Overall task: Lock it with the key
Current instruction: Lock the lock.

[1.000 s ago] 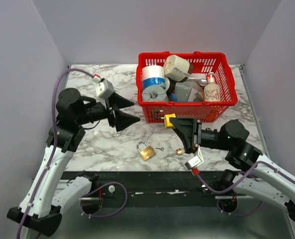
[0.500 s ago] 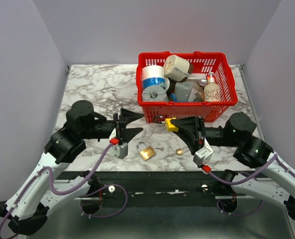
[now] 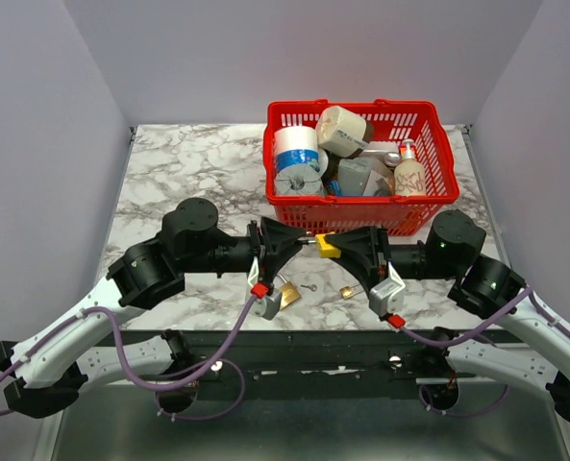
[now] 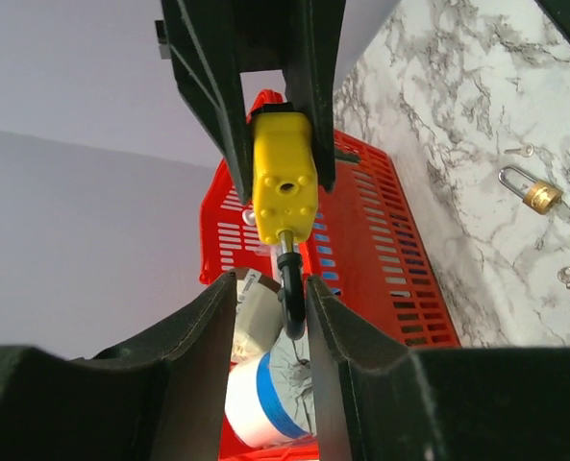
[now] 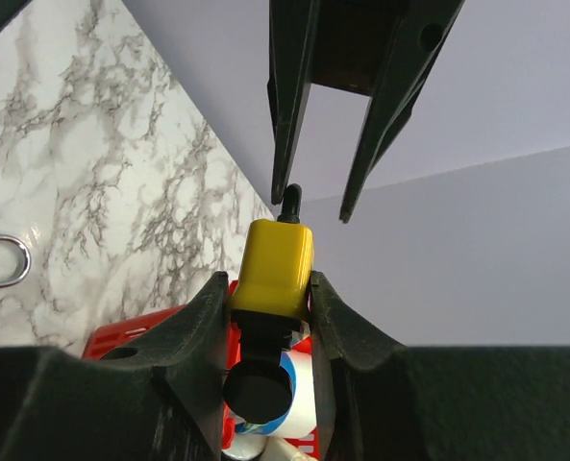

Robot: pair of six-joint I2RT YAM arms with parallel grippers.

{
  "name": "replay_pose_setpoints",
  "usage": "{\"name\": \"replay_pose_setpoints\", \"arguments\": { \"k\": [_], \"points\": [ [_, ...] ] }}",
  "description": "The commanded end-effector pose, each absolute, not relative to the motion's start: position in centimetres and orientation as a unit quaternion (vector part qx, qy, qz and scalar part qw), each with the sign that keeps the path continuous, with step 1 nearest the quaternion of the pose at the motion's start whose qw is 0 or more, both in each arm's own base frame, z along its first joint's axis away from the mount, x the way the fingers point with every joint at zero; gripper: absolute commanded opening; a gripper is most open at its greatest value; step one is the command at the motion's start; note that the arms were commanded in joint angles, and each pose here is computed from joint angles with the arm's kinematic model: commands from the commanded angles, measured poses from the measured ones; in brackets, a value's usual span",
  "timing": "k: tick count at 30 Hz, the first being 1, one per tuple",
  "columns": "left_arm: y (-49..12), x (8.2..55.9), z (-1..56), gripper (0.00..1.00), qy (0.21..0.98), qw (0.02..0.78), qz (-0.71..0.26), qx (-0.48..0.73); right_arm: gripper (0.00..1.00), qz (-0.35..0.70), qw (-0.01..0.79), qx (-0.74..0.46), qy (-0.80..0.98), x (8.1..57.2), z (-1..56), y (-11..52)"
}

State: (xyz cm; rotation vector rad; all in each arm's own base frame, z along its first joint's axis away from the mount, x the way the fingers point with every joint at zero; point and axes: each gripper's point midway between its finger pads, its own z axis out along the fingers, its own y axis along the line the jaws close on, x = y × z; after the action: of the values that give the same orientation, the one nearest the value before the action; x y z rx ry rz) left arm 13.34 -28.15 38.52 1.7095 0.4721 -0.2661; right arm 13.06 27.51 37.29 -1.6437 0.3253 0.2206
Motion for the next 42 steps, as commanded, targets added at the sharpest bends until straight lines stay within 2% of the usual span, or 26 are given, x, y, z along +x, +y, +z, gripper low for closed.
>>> {"name": "replay_pose_setpoints", "arguments": {
  "k": [1,6,10,14,17,24,25,26,27,28,30,31,34,37,42],
  "points": [
    [-28.5,14.4,39.2,0.42,0.218,0.634,-0.083,0.737,0.01,0.110,0.687,-0.709,0.114,11.8,40.2,27.4],
    [-28.7,15.0,38.5,0.41,0.232,0.630,-0.069,0.738,0.01,0.108,0.689,-0.708,0.112,11.6,40.3,27.2],
    [-28.8,15.0,38.6,0.36,0.237,0.630,-0.073,0.736,0.01,0.108,0.690,-0.707,0.110,11.5,40.3,27.2],
    [-28.9,14.9,38.4,0.24,0.242,0.626,-0.079,0.737,0.01,0.108,0.691,-0.706,0.110,11.6,40.3,27.2],
    [-28.9,14.8,38.3,0.18,0.242,0.626,-0.080,0.737,0.01,0.109,0.694,-0.704,0.110,11.5,40.5,27.2],
    [-28.9,14.9,37.9,0.17,0.251,0.620,-0.080,0.739,0.01,0.108,0.696,-0.702,0.107,11.4,40.7,27.2],
    [-28.9,14.9,37.9,0.14,0.251,0.621,-0.079,0.738,0.01,0.108,0.695,-0.703,0.108,11.5,40.5,27.2],
    [-28.9,14.9,37.9,0.01,0.259,0.622,-0.082,0.735,0.01,0.108,0.696,-0.701,0.108,11.5,40.6,27.2],
    [-28.9,15.0,38.1,0.00,0.266,0.625,-0.088,0.728,0.01,0.108,0.696,-0.702,0.110,11.6,40.5,27.2],
    [-29.0,15.1,39.5,0.00,0.271,0.646,-0.095,0.707,0.16,0.109,0.696,-0.700,0.117,11.7,40.6,27.2],
    [-29.0,15.0,40.2,0.00,0.302,0.657,-0.123,0.679,0.37,0.110,0.697,-0.697,0.128,12.0,40.7,27.1],
    [-28.9,14.9,40.8,0.00,0.306,0.664,-0.130,0.670,0.58,0.115,0.696,-0.694,0.142,12.2,40.6,27.1],
    [-28.7,14.6,41.4,0.00,0.323,0.671,-0.153,0.649,0.85,0.126,0.693,-0.687,0.179,12.7,40.4,26.9],
    [-28.3,14.8,42.2,0.00,0.342,0.681,-0.164,0.626,0.96,0.132,0.679,-0.687,0.224,13.4,39.2,26.6],
    [-27.6,13.7,43.5,0.00,0.349,0.681,-0.208,0.609,0.96,0.175,0.663,-0.666,0.295,13.4,38.9,26.2]
  ]
}}
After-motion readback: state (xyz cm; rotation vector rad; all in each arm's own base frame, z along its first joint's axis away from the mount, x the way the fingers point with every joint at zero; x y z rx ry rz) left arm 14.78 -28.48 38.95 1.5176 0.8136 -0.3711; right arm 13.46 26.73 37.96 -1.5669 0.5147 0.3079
